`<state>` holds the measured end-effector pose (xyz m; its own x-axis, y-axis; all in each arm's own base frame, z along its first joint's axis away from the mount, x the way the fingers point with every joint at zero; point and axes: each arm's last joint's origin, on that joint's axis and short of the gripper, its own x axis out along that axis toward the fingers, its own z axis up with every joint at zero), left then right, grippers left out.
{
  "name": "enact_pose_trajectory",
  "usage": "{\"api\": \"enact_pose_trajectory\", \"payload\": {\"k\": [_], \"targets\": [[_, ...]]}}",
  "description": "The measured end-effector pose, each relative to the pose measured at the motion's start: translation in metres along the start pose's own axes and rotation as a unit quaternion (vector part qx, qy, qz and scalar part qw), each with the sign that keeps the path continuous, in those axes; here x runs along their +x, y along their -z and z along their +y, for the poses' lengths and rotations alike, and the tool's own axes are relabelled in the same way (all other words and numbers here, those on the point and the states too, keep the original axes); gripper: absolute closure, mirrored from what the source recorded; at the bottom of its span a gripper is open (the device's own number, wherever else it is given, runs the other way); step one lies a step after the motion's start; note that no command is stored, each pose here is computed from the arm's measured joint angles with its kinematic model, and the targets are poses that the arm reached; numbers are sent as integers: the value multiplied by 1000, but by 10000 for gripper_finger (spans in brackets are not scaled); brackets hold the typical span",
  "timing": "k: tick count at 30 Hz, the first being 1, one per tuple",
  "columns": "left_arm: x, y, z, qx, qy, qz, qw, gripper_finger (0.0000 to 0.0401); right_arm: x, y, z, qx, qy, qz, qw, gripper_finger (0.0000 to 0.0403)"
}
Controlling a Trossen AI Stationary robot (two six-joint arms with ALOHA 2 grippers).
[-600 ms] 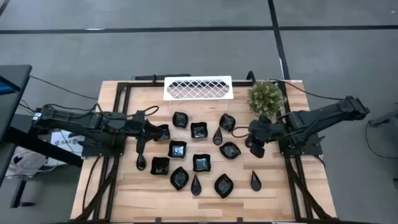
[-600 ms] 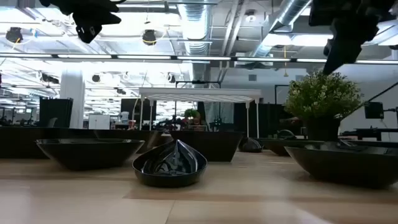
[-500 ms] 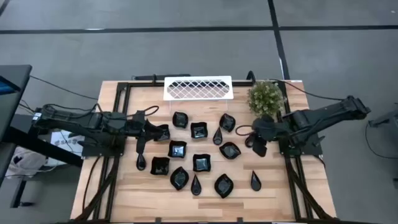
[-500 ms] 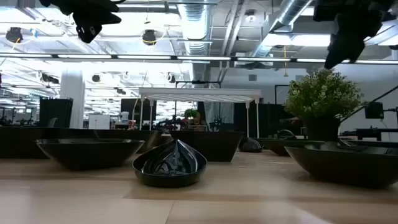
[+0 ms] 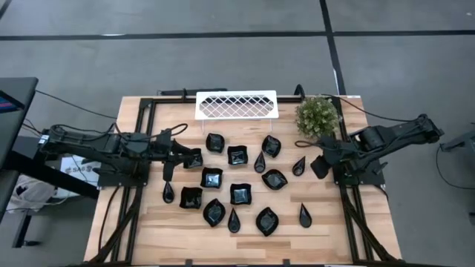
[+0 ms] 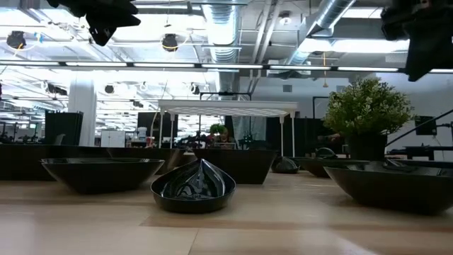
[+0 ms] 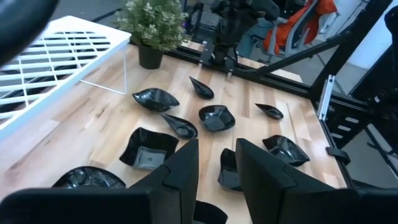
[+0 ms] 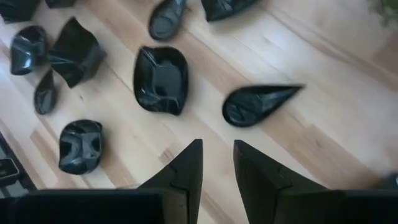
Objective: Pick & Place Mini shaped plates
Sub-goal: Put the drop-shaped plate on the shelf
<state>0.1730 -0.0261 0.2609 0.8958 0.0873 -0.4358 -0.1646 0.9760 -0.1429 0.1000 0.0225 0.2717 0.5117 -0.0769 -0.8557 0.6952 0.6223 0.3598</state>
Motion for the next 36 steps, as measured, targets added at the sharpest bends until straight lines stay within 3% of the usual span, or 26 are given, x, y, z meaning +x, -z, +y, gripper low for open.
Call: {"api": "enact_pose_trajectory", "payload": {"k": [10, 18, 26, 31, 36], "targets": [[0, 0, 0, 0, -1, 0, 1000, 293, 8, 2, 1, 39, 31, -16, 999, 317], [0, 0, 0, -2, 0, 0, 1000, 293, 31, 23, -2, 107, 71, -25, 991, 317], [0, -1, 1, -2, -13, -6, 1000, 293, 43, 33, 17, 117, 59, -56, 990, 317], [0, -1, 1, -4, -21, -9, 1000, 293, 62, 35, 25, 133, 113, -58, 983, 317], [0, -1, 1, -4, -21, -10, 1000, 293, 79, 35, 27, 204, 166, -56, 963, 317]]}}
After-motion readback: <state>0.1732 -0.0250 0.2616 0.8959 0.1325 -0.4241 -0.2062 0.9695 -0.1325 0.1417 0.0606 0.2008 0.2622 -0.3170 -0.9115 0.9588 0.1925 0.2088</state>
